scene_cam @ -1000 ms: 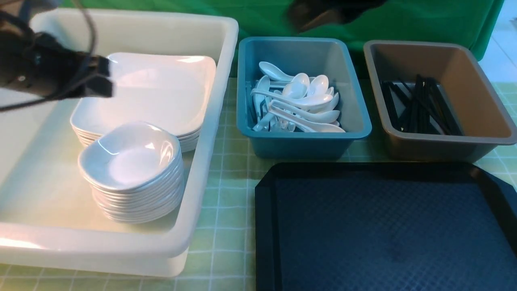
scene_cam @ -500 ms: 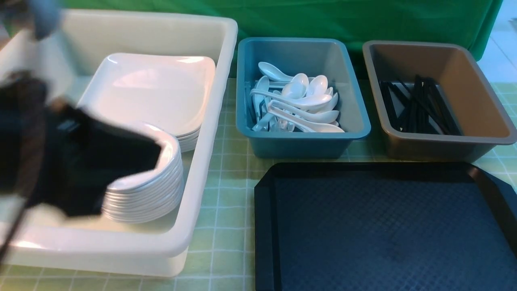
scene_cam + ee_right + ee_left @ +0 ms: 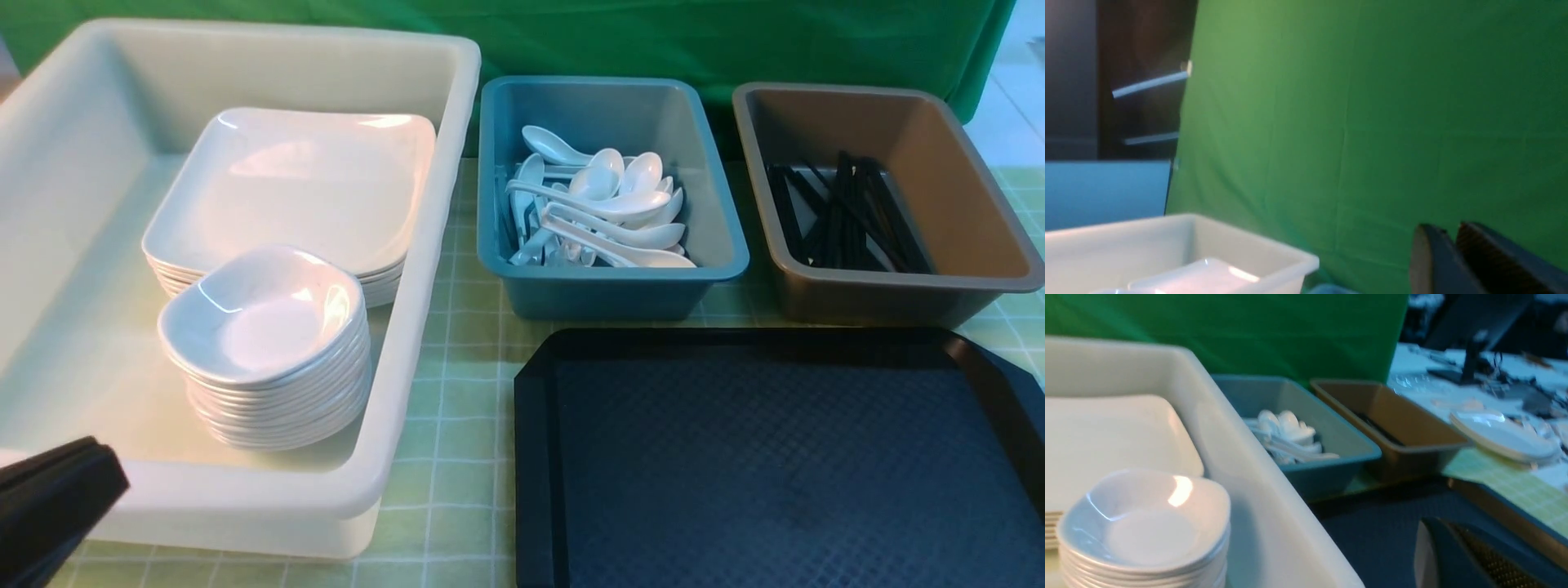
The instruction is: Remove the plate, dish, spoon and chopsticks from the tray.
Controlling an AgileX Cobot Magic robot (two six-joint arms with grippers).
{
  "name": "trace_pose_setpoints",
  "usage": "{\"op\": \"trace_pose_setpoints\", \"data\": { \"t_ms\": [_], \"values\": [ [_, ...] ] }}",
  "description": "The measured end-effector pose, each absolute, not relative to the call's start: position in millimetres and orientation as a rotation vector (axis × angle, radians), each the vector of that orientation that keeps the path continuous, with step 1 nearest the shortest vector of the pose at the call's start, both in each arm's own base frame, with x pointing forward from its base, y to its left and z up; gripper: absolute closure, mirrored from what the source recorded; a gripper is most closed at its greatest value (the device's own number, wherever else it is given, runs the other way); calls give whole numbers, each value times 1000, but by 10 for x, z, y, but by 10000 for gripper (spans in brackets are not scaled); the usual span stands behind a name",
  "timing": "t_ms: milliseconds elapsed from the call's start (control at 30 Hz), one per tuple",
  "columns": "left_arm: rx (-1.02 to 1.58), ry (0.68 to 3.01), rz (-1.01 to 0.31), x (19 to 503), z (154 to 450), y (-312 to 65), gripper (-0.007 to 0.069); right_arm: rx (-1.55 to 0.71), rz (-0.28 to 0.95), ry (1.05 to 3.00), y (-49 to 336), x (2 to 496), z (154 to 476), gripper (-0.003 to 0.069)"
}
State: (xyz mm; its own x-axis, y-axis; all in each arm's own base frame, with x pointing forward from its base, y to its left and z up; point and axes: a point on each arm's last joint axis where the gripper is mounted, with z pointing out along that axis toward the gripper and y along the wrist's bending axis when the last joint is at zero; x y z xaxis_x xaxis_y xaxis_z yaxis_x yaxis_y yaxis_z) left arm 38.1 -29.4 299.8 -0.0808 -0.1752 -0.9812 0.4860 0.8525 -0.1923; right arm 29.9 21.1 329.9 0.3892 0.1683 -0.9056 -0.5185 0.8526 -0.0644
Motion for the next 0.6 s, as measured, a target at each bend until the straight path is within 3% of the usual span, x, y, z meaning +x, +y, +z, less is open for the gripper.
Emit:
{"op": "trace_pose_setpoints", "data": {
  "t_ms": [233, 600],
  "values": [
    [252, 1506, -495, 386, 3004, -257, 643, -367, 444, 1097, 196, 284, 3241, 494],
    [267, 1500, -463, 389, 3005, -249, 641, -368, 441, 1108, 197, 288, 3232, 473]
  ]
}}
